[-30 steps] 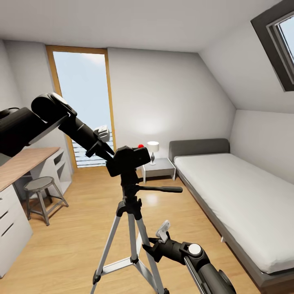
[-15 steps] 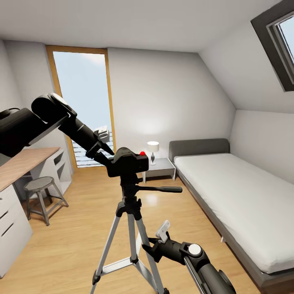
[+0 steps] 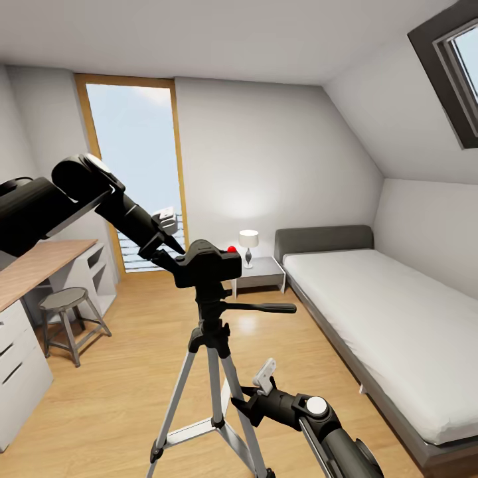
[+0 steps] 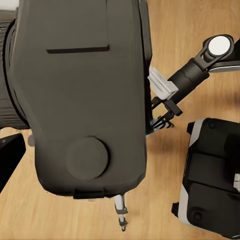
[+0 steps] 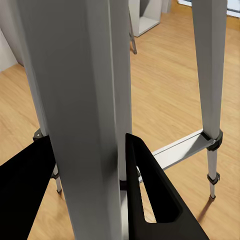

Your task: Attach the digital camera to the camera tripod in the bedroom.

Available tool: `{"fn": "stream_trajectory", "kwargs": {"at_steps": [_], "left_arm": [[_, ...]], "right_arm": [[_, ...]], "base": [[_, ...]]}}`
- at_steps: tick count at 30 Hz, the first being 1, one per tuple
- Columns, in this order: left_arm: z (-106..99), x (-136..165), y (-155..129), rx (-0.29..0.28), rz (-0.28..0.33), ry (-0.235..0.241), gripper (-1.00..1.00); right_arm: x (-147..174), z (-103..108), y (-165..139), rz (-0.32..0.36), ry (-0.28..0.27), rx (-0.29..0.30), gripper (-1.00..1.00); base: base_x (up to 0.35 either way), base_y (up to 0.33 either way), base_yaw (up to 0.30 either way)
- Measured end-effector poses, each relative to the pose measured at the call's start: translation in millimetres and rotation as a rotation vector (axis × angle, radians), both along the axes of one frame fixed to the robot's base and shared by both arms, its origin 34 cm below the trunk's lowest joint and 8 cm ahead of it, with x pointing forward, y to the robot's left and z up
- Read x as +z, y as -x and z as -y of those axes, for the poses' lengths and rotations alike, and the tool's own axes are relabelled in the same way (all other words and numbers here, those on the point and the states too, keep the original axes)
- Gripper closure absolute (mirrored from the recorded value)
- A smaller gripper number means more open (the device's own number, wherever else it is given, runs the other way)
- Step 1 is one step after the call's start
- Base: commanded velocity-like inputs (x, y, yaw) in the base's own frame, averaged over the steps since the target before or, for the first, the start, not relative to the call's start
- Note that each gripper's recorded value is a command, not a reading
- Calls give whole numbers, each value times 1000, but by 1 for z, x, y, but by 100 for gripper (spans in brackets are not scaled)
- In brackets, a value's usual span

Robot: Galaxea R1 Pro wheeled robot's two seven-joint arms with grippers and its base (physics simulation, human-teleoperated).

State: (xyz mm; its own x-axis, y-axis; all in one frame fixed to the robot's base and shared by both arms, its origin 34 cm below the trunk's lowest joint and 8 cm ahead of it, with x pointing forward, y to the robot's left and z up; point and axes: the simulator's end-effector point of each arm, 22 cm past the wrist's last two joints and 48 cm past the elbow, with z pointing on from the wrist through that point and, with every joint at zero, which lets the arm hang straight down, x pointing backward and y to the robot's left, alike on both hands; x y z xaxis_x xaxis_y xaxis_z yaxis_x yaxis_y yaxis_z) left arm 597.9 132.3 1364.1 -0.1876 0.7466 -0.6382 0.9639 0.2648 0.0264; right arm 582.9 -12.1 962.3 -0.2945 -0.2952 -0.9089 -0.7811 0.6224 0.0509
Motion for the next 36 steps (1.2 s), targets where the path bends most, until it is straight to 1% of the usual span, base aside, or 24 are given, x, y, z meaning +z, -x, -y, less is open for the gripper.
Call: {"fn": "stream_trajectory", "kwargs": {"at_steps": [10, 18, 21, 25, 26, 27, 28, 31, 36], "left_arm": [[-11, 0, 0, 19, 3, 5, -100], [-16, 3, 1, 23, 13, 8, -100], [-21, 10, 2, 28, 28, 22, -100], [-32, 24, 6, 34, 71, 51, -100], [-35, 27, 8, 35, 82, 55, -100], [-39, 29, 10, 38, 93, 59, -100], [-46, 33, 12, 45, 111, 64, -100], [-56, 35, 15, 57, 125, 69, -100], [-64, 37, 18, 67, 134, 74, -100]], "right_arm": [[0, 0, 0, 0, 0, 0, 100], [0, 0, 0, 0, 0, 0, 100], [0, 0, 0, 0, 0, 0, 100], [0, 0, 0, 0, 0, 0, 100], [0, 0, 0, 0, 0, 0, -100], [-3, 3, -1, 12, 30, 3, -100], [-4, 3, -1, 12, 31, 3, -100], [-4, 3, -1, 12, 31, 2, -100], [-4, 3, -1, 11, 31, 3, -100]], "base": [[0, 0, 0], [0, 0, 0], [0, 0, 0], [0, 0, 0], [0, 0, 0], [0, 0, 0], [0, 0, 0], [0, 0, 0], [0, 0, 0]]}}
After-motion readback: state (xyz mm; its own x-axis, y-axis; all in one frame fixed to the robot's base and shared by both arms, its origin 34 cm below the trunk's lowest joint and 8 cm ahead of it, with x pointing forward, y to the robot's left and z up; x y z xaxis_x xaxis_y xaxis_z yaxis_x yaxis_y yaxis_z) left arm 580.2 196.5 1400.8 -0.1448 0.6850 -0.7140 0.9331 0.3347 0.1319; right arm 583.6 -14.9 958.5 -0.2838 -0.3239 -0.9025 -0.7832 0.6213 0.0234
